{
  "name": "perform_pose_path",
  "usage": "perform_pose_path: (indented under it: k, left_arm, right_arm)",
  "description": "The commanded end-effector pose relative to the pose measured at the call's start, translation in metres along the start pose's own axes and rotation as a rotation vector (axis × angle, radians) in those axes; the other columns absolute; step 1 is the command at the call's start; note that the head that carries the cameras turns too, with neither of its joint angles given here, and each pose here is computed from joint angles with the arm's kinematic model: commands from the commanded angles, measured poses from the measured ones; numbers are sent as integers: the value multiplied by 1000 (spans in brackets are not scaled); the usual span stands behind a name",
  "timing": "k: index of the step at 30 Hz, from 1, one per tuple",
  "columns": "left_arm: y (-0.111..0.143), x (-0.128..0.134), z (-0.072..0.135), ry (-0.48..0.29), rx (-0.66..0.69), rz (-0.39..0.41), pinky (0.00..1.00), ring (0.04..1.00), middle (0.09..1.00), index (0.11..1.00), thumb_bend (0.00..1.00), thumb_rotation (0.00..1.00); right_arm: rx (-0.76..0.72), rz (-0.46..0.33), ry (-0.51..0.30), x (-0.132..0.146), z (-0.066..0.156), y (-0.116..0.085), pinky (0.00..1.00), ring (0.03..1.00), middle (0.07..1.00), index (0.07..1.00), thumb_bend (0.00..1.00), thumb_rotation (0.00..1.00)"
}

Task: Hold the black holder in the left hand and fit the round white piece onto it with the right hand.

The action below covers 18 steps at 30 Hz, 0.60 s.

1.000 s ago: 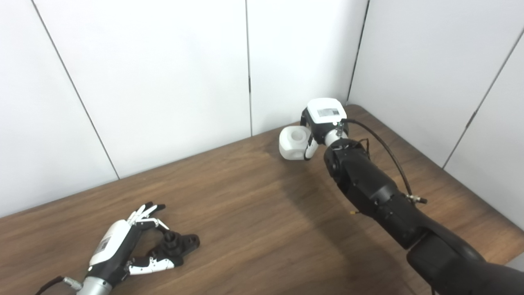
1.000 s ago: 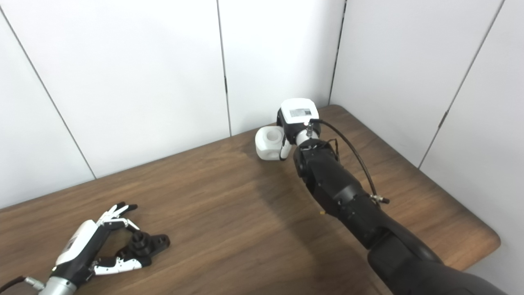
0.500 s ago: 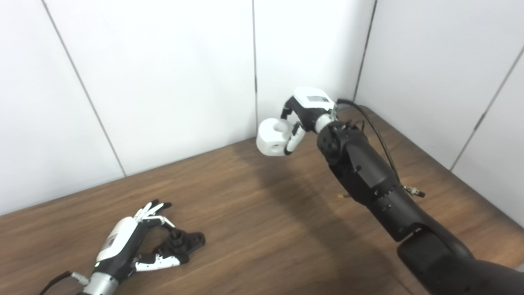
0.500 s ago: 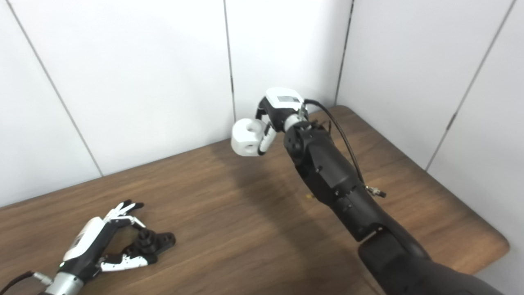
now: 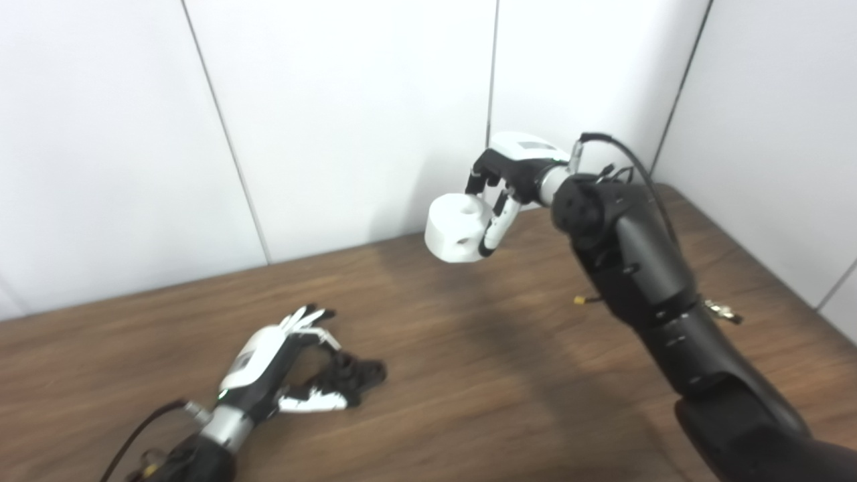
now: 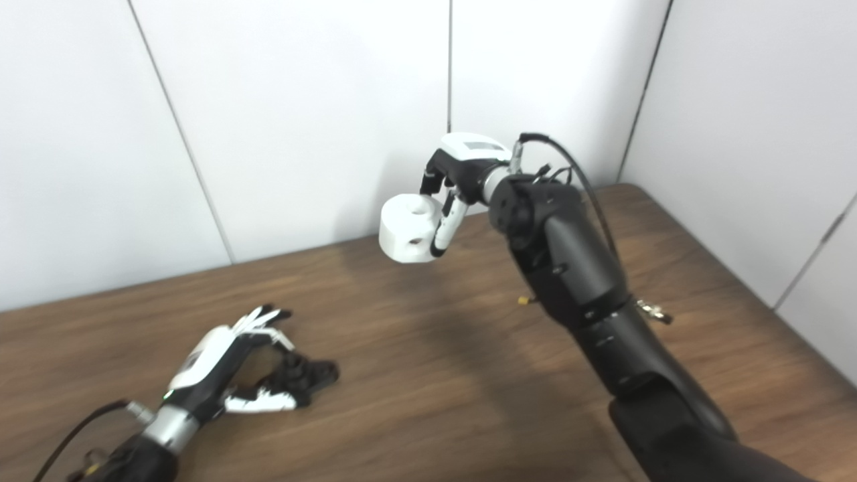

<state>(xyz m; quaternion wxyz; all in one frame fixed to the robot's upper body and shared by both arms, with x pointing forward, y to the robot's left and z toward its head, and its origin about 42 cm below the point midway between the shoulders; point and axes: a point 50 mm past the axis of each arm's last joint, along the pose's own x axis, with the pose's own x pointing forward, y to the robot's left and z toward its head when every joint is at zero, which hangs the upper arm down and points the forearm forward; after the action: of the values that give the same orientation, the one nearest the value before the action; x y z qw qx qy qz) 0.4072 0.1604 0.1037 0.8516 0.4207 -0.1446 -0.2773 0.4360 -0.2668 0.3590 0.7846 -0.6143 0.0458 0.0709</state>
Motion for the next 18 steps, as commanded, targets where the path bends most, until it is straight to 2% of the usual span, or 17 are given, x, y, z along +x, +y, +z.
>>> perform_pose_path:
  k: [1, 9, 18]
  left_arm:
    - [-73, -27, -8, 142, -29, -224, 1000, 1000, 919, 481, 525, 63]
    - [-76, -17, 4, 142, -42, -224, 1000, 1000, 926, 481, 525, 61]
    - [-78, -10, 10, 137, -44, -209, 998, 1000, 917, 480, 525, 62]
  right_arm:
    - [-4, -92, -42, -10, 17, -35, 725, 776, 732, 480, 525, 133]
    - [17, -62, -120, -17, 29, -26, 732, 762, 718, 481, 524, 131]
    - [10, -50, -192, -20, 44, -1, 686, 752, 713, 480, 524, 134]
